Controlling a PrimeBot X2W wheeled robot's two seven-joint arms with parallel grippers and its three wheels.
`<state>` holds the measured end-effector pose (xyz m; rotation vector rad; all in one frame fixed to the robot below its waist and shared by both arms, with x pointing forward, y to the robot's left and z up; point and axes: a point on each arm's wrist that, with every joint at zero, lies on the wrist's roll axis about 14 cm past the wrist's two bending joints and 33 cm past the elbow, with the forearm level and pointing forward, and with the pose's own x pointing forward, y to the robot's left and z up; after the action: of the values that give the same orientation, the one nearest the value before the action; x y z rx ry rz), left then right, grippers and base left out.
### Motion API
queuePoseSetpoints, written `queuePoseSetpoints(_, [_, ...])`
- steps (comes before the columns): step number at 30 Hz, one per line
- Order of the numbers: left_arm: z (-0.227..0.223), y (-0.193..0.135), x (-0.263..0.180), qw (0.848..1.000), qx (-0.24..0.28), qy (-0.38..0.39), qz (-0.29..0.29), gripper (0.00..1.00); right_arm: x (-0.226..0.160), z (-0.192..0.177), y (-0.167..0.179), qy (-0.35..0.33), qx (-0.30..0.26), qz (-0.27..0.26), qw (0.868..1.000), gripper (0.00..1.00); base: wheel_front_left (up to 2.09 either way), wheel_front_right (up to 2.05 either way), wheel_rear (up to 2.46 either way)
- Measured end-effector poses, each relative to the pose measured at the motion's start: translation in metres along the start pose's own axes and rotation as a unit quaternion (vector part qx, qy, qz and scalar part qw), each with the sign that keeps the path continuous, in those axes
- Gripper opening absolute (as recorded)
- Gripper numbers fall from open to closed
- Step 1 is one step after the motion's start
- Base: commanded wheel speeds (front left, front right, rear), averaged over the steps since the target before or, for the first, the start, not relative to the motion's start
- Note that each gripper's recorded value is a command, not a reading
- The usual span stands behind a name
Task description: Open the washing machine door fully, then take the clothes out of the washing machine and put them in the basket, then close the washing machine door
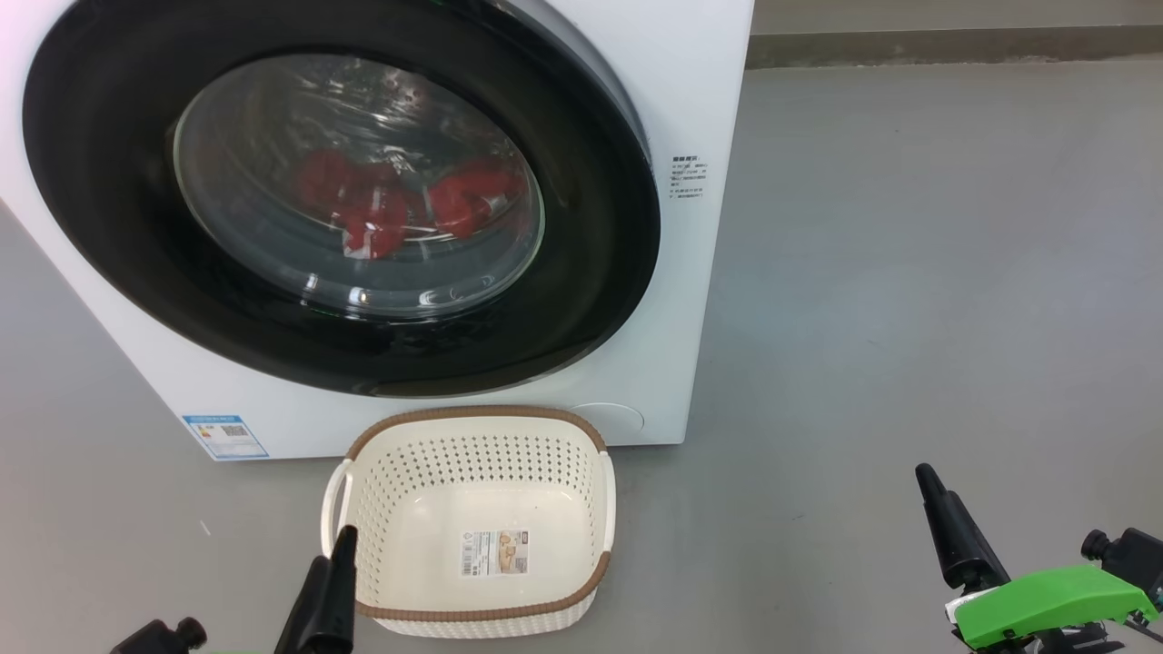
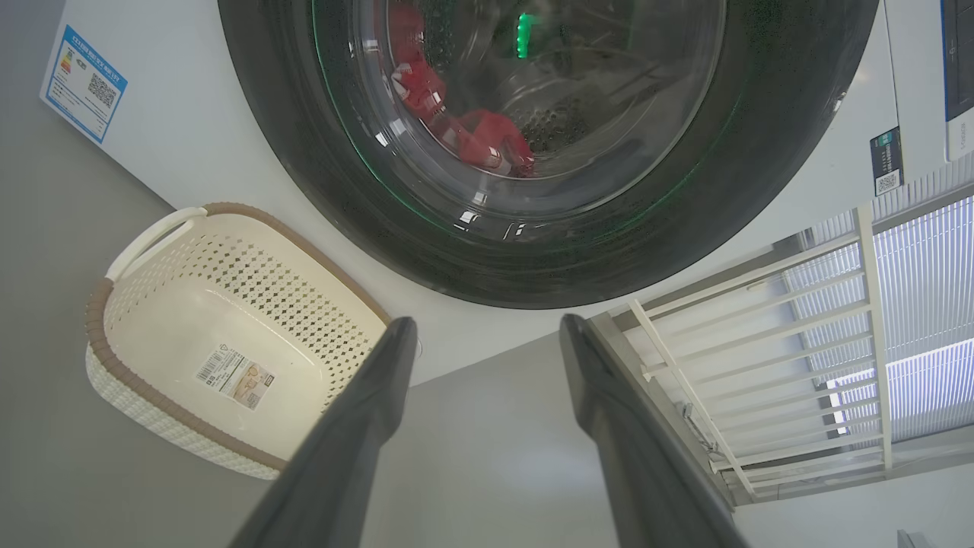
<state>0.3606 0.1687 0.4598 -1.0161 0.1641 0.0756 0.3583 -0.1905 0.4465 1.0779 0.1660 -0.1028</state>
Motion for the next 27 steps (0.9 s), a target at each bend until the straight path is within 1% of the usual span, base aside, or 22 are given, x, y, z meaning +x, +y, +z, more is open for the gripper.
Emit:
queuePoseSetpoints(8, [-0.0007, -0.0051, 0.0003, 0.999, 0.050, -0.003, -0.004, 1.00, 0.0000, 0.0031, 0.0007, -0.003, -0.059, 0.004, 0.998, 1.00, 0.00, 0.00, 0.00])
queuePoseSetpoints(15, [-0.0015, -0.0070, 0.0000, 0.995, 0.095, -0.006, -0.005, 1.00, -0.0009, 0.0049, 0.0015, -0.007, -0.099, 0.007, 0.995, 1.00, 0.00, 0.00, 0.00])
queuePoseSetpoints(27, [-0.0047, -0.0098, -0.0017, 0.985, 0.173, -0.012, -0.010, 1.00, -0.0009, 0.0078, 0.0029, -0.015, -0.161, 0.013, 0.987, 1.00, 0.00, 0.00, 0.00])
